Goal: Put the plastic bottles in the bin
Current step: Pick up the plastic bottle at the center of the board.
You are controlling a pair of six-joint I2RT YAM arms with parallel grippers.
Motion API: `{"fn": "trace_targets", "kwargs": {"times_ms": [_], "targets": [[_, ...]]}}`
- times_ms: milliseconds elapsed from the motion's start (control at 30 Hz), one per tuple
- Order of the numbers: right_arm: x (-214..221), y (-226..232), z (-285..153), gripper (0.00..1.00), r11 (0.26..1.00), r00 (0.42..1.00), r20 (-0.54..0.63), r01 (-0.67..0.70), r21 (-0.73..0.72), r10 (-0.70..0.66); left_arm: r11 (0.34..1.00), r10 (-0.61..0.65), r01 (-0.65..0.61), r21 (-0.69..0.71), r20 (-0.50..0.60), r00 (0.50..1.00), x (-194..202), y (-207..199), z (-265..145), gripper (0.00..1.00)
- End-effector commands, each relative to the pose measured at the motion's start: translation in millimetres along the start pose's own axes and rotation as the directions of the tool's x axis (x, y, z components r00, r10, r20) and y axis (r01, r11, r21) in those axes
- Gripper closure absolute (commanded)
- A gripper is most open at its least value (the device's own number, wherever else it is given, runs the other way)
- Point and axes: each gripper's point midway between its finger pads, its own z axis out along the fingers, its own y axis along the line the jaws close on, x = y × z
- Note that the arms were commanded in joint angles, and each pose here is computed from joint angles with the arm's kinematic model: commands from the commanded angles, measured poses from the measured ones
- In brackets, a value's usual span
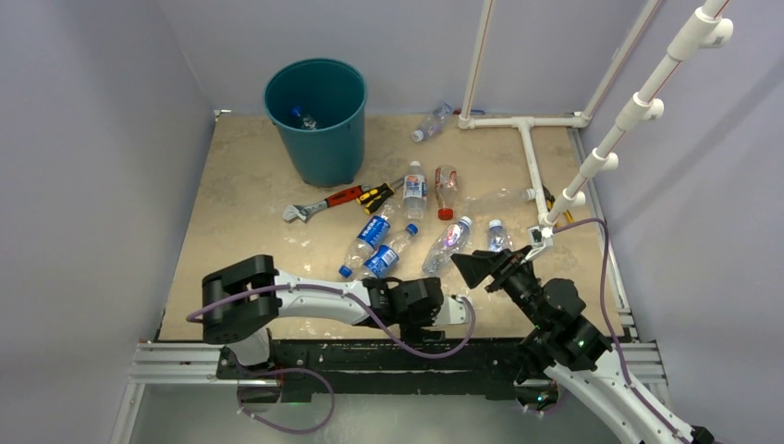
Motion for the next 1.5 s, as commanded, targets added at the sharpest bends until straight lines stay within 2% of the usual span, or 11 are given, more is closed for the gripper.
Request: {"fn": "trace_targets", "kwargs": {"times_ms": [0,167,300,433,567,700,900,1000,1067,1233,1467], "targets": [[-20,20,-2,0.02,0.998,0.999,0.051,-0.006,-0.057,0.008,0.999,-0.047,0.047,-0.011,0.034,0.998,-22,5,8,0.22],[-30,28,-3,0.02,0.998,0.998,0.070,0.003,-0.064,0.002,0.996,-0.087,0.087,-0.009,0.036,0.996,-23,3,8,0.43],[-43,34,-4,0.02,0.997,0.995,0.095,0.035,-0.063,-0.029,0.988,-0.123,0.132,-0.084,0.101,0.987,-38,20,-12,0.55],[-68,49,-4,0.01,0.994,0.985,0.151,0.090,-0.066,-0.080,0.974,-0.167,0.194,-0.115,0.209,0.964,-61,32,-40,0.62],[-100,75,-9,0.01,0.985,0.969,0.215,0.144,-0.093,-0.121,0.951,-0.214,0.274,-0.140,0.338,0.916,-76,44,-74,0.66],[-127,96,-16,0.01,0.973,0.945,0.286,0.197,-0.120,-0.156,0.918,-0.262,0.368,-0.147,0.473,0.841,-86,57,-110,0.66],[-137,124,-20,0.02,0.939,0.928,0.324,0.263,-0.223,-0.183,0.867,-0.302,0.493,-0.077,0.706,0.641,-104,72,-171,0.66],[-125,136,-15,0.02,0.909,0.932,0.306,0.288,-0.302,-0.193,0.847,-0.312,0.531,-0.022,0.788,0.530,-110,76,-197,0.64],[-118,140,-10,0.02,0.897,0.940,0.288,0.280,-0.340,-0.185,0.841,-0.324,0.540,0.018,0.817,0.477,-115,76,-204,0.64],[-114,152,4,0.04,0.885,0.954,0.256,0.251,-0.391,-0.157,0.857,-0.351,0.506,0.099,0.831,0.432,-128,65,-206,0.64],[-108,171,30,0.07,0.871,0.969,0.173,0.234,-0.431,-0.175,0.846,-0.360,0.517,0.134,0.857,0.368,-132,67,-217,0.64]]}}
